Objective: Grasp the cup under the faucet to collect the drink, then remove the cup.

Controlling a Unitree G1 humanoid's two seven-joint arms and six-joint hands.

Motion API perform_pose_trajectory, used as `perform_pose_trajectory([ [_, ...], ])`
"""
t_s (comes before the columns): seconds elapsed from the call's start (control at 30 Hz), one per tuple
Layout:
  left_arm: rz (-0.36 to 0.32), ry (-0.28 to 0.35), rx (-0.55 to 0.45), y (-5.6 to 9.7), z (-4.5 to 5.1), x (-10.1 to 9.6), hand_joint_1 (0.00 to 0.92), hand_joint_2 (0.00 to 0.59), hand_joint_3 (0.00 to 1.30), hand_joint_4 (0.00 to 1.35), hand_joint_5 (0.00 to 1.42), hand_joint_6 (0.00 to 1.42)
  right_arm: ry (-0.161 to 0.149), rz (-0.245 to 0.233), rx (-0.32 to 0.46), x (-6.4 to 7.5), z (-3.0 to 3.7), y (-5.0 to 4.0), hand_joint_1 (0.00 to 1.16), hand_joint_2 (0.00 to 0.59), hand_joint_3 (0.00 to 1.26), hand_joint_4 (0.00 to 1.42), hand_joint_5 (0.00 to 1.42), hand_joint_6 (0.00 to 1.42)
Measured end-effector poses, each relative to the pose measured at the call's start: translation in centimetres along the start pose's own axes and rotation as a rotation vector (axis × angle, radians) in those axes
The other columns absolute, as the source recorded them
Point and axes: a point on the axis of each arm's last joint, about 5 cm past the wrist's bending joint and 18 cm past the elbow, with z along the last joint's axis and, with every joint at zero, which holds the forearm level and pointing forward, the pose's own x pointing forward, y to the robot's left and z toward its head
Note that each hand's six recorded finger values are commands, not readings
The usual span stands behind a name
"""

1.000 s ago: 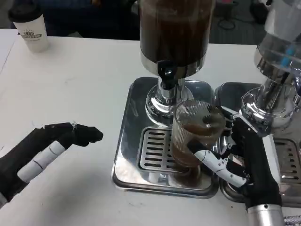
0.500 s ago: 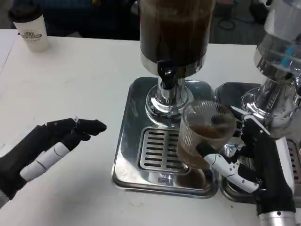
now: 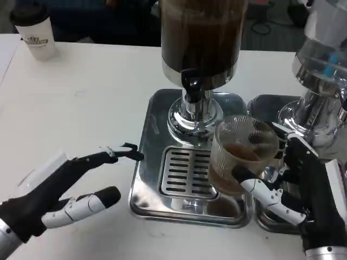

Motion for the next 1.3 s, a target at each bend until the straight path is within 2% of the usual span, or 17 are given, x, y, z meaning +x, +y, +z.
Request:
perform_pose_trajectory([
  [0.07, -0.018, -0.001, 0.03, -0.1, 0.17, -0.1, 0.0, 0.074, 0.25, 0.07, 0.06, 0.14, -0.003, 0.0, -0.003, 0.0, 0.14, -0.15, 0.86, 0.184, 0.61, 0.75, 1.0, 1.32],
  [0.13, -0.042, -0.011, 0.074, -0.1, 0.47, -0.1, 0.0, 0.069, 0.24, 0.06, 0.05, 0.13, -0.018, -0.004, -0.004, 0.1, 0.42, -0.3, 0.86, 0.182, 0.63, 0.77, 1.02, 1.32],
  [0.2, -0.047, -0.022, 0.105, 0.0, 0.7, -0.2, 0.0, 0.051, 0.11, 0.0, 0.0, 0.06, -0.02, -0.003, -0.005, 0.0, 0.55, -0.39, 0.86, 0.182, 0.64, 0.78, 1.02, 1.33],
  [0.33, -0.083, -0.057, 0.184, -0.3, 1.39, -0.5, 0.0, 0.042, 0.01, 0.0, 0.0, 0.0, -0.024, -0.006, -0.006, -0.3, 0.85, -0.64, 0.87, 0.179, 0.64, 0.78, 1.03, 1.33],
  [0.53, -0.09, -0.112, 0.242, -0.3, 2.26, -0.8, 0.0, 0.038, 0.0, 0.0, 0.0, 0.0, -0.028, -0.01, 0.0, -0.9, 1.37, -0.99, 0.88, 0.176, 0.66, 0.78, 1.03, 1.33],
  [0.83, -0.11, -0.141, 0.264, -0.6, 2.78, -1.3, 0.0, 0.032, 0.0, 0.0, 0.0, 0.0, -0.038, 0.002, -0.004, -1.7, 2.25, -1.57, 0.88, 0.173, 0.66, 0.79, 1.03, 1.35],
  [1.03, -0.106, -0.154, 0.262, -0.6, 2.94, -1.3, 0.0, 0.027, 0.0, 0.0, 0.0, 0.0, -0.015, 0.003, -0.006, -2.2, 2.15, -1.66, 0.89, 0.169, 0.67, 0.8, 1.04, 1.35],
  [1.2, -0.116, -0.181, 0.263, -0.8, 3.22, -1.5, 0.0, 0.033, 0.0, 0.0, 0.0, 0.0, -0.012, 0.005, -0.007, -2.3, 2.18, -1.75, 0.9, 0.169, 0.68, 0.81, 1.04, 1.37],
  [1.3, -0.139, -0.183, 0.254, -1.1, 3.25, -1.8, 0.0, 0.034, 0.0, 0.0, 0.0, 0.0, -0.022, 0.003, -0.012, -2.6, 2.57, -1.97, 0.9, 0.166, 0.68, 0.81, 1.04, 1.37],
])
